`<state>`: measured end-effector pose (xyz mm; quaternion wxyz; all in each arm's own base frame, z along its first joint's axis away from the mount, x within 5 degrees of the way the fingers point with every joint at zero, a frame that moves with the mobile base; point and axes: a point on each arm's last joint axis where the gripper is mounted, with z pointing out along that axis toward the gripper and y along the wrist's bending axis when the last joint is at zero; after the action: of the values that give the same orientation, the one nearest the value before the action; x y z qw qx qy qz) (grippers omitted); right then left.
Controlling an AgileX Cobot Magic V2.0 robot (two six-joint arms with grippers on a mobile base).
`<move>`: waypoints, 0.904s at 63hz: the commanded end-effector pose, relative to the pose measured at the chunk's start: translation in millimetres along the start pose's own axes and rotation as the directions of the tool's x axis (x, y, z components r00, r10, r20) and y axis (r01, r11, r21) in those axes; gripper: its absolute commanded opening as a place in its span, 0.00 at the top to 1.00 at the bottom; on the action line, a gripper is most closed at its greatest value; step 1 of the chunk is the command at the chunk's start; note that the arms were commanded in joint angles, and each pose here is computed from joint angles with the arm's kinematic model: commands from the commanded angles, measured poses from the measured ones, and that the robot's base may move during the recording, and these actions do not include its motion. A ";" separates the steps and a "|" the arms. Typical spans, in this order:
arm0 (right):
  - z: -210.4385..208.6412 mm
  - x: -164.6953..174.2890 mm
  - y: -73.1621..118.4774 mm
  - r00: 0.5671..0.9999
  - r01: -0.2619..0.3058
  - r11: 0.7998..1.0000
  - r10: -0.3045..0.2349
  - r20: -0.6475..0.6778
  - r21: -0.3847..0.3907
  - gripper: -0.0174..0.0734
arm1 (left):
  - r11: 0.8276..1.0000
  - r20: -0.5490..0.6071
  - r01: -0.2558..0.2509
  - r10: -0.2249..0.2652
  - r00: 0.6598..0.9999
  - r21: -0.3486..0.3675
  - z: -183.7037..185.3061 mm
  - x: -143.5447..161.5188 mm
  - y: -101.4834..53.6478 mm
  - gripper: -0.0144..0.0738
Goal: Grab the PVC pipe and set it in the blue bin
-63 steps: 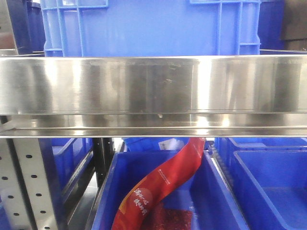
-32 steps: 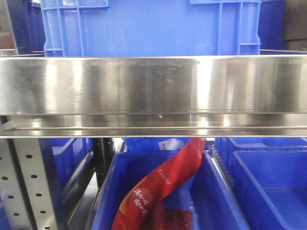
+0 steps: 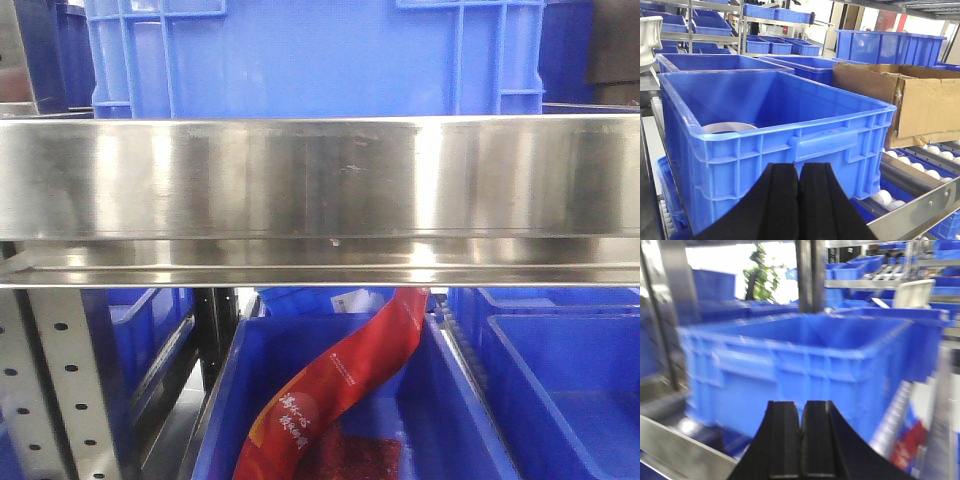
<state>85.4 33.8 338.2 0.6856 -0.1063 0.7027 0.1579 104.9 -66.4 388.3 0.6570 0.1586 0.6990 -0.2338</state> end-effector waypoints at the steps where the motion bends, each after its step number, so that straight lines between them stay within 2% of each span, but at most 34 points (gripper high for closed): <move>1: -7.4 17.8 -7.2 1.000 0.003 0.998 -0.003 0.006 0.067 0.99 | 1.000 0.023 0.005 -0.005 1.000 0.010 -1.3 -2.1 -1.1 0.96; 8: -16.6 44.7 -17.9 0.999 -0.012 0.982 0.006 0.031 0.187 0.99 | 1.000 0.023 0.005 -0.005 1.000 0.010 -1.3 -2.1 -1.1 0.96; 16: -25.7 72.0 -27.2 0.996 0.037 0.949 -0.062 0.071 0.312 0.99 | 1.000 0.023 0.005 -0.005 1.000 0.010 -1.3 -2.1 -1.1 0.96; 21: -29.7 89.3 -31.1 0.995 0.009 0.932 -0.046 0.093 0.363 0.99 | 1.000 0.023 0.005 -0.005 1.000 0.010 -1.3 -2.1 -1.1 0.96; 28: -33.5 108.9 -32.9 0.994 0.003 0.921 -0.044 0.097 0.389 0.99 | 1.000 0.023 0.005 -0.005 1.000 0.010 -1.3 -2.1 -1.1 0.96; 36: -37.8 122.6 -32.1 0.992 0.003 0.922 -0.052 0.115 0.388 0.99 | 1.000 0.023 0.005 -0.005 1.000 0.010 -1.3 -2.1 -1.1 0.96; 57: -39.4 119.7 -31.3 0.986 -0.004 0.923 -0.061 0.155 0.386 0.99 | 1.000 0.024 0.005 -0.005 1.000 0.010 -1.3 -2.3 -1.1 0.96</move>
<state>56.3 -1.2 213.8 0.7367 0.0312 0.6753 0.0185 104.9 -66.4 388.3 0.6570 0.1586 0.6990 -0.2338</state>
